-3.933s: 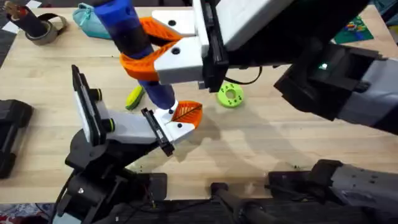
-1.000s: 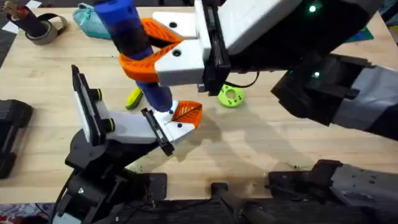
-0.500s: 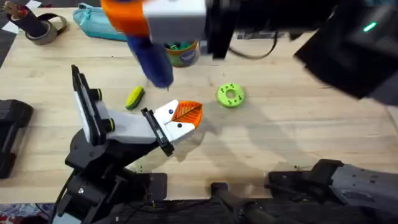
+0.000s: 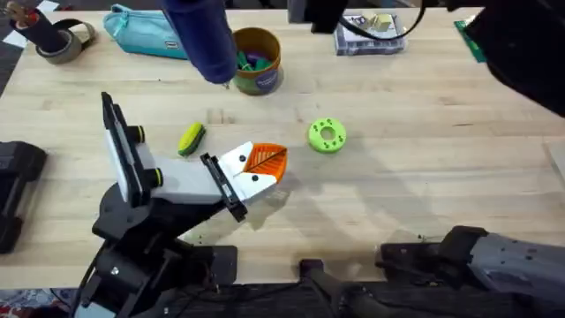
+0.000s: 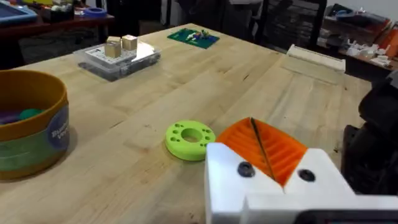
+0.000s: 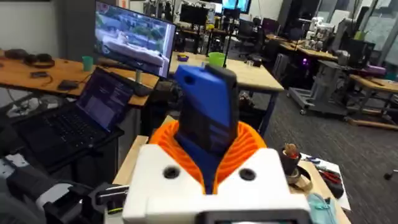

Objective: Pick up the gripper from the table and insert it into the empty holder that is missing its gripper. Then pick up a screw, insert it into the mounting hole, and use the screwdriver to tighten it. Finally, clean up the table by picking up the vegetable and placing it into the bucket.

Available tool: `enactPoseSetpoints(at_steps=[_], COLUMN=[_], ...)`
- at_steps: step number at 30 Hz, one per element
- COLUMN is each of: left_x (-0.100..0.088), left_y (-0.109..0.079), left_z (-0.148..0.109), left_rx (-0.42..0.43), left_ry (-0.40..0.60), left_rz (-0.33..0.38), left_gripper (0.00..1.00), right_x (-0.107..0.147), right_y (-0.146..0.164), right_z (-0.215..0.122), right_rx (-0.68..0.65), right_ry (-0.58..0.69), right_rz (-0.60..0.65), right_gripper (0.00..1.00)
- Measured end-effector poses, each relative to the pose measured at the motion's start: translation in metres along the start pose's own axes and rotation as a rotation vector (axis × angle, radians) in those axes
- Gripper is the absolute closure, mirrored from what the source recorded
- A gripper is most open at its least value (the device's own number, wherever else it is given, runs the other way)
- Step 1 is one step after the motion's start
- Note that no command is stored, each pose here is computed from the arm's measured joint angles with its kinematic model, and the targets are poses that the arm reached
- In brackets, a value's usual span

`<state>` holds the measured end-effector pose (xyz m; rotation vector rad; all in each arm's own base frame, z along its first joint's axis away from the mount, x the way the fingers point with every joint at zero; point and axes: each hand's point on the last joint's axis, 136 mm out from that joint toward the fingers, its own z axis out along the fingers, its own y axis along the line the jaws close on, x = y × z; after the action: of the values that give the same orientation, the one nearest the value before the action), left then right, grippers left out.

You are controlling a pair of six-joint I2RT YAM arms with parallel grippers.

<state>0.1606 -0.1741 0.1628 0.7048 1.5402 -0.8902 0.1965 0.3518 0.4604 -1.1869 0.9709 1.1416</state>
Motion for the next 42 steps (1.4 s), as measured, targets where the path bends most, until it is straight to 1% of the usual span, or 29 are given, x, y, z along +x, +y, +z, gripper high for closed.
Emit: enactPoseSetpoints(at_steps=[42], left_x=[0.0000], left_y=[0.0000], left_z=[0.0000], left_rx=[0.000], left_ry=[0.000], left_rz=[0.000], left_gripper=[0.987], right_x=[0.0032], right_y=[0.0026], right_z=[0.0013], right_rx=[-0.008], right_ry=[0.011], right_rz=[0.029], right_gripper=[0.954])
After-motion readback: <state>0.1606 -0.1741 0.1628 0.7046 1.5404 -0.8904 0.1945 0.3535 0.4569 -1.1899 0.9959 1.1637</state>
